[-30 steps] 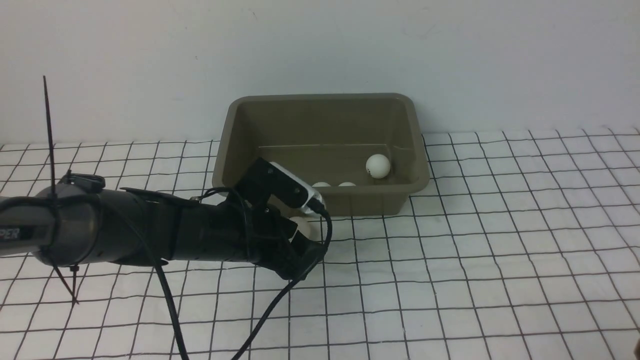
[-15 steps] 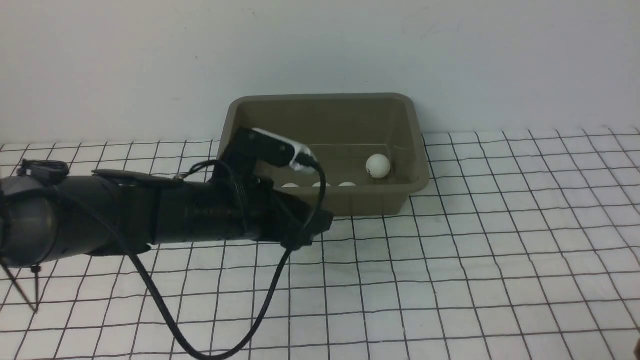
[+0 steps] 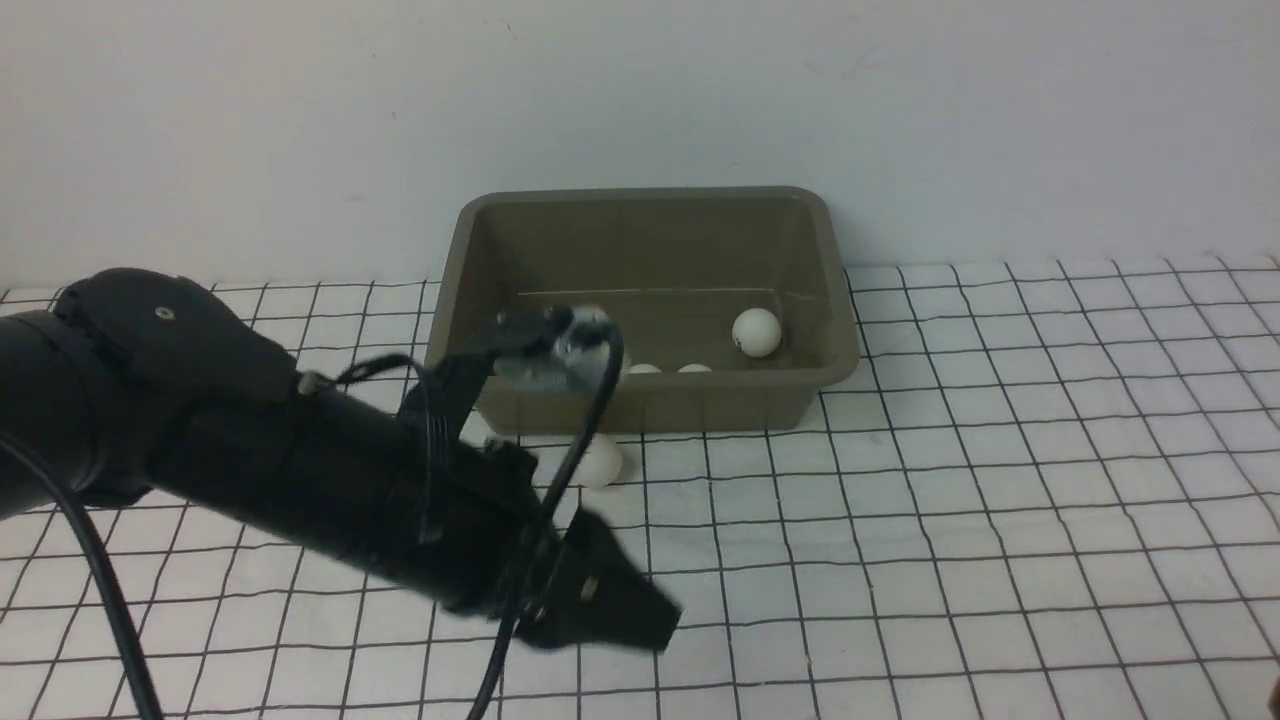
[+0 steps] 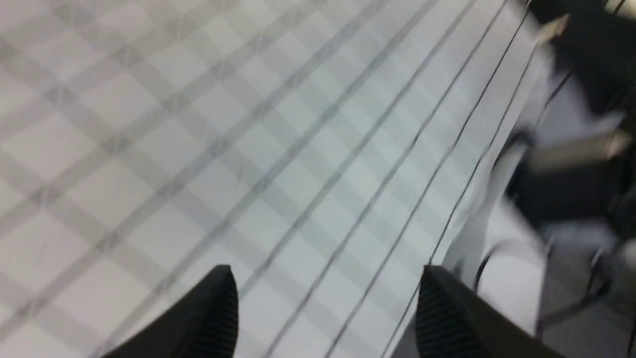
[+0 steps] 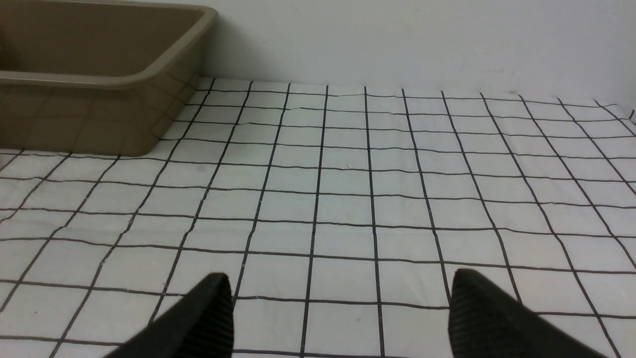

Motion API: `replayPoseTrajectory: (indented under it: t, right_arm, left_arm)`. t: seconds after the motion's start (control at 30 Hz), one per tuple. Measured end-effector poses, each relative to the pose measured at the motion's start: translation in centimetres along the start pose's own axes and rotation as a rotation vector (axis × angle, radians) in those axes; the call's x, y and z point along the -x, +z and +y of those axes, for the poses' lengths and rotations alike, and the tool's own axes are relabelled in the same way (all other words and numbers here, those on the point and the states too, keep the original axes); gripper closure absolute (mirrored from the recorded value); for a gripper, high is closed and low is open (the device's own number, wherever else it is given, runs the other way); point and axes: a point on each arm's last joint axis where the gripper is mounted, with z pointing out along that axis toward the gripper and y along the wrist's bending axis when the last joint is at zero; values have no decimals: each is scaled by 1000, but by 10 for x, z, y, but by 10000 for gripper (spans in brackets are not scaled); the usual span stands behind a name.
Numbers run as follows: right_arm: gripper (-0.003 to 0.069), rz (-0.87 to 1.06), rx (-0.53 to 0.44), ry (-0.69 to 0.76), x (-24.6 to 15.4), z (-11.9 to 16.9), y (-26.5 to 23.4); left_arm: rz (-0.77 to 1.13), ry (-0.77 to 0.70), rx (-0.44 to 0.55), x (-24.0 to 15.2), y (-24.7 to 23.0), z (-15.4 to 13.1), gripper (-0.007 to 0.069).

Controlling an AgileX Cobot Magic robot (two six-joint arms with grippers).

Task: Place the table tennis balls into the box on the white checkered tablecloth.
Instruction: 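Reach for and grasp a ping pong ball on the table beside the basket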

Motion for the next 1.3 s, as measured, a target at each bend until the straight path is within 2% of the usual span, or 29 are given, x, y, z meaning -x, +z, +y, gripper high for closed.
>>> replayPoseTrajectory:
  t: [0.07,0.1,0.2,0.27,0.33,0.43,0.67,0.87,1.13,1.3]
  right_arm:
    - [132,0,0,0,0,0,0]
    - [132,0,0,0,0,0,0]
    - [132,0,0,0,0,0,0]
    - [132,0,0,0,0,0,0]
    - [132,0,0,0,0,0,0]
    - [132,0,0,0,0,0,0]
    - [132,0,0,0,0,0,0]
    - [132,0,0,0,0,0,0]
    - [132,0,0,0,0,0,0]
    - [132,0,0,0,0,0,0]
  left_arm:
    - [130,-25,82,-12,-1,7,196]
    - [210,-33,170,-19,-3,15,198]
    - [285,-37,378,-25,-10,33,199]
    - [269,-8,498,-23,-14,43,199]
    - [153,40,652,-12,-20,56,199]
    - [13,94,735,3,-25,63,199]
    - [-349,296,819,37,-36,61,199]
    - [-429,326,822,41,-49,47,199]
    - [-465,336,815,11,-51,41,199]
    - [-586,404,818,-30,-46,44,199]
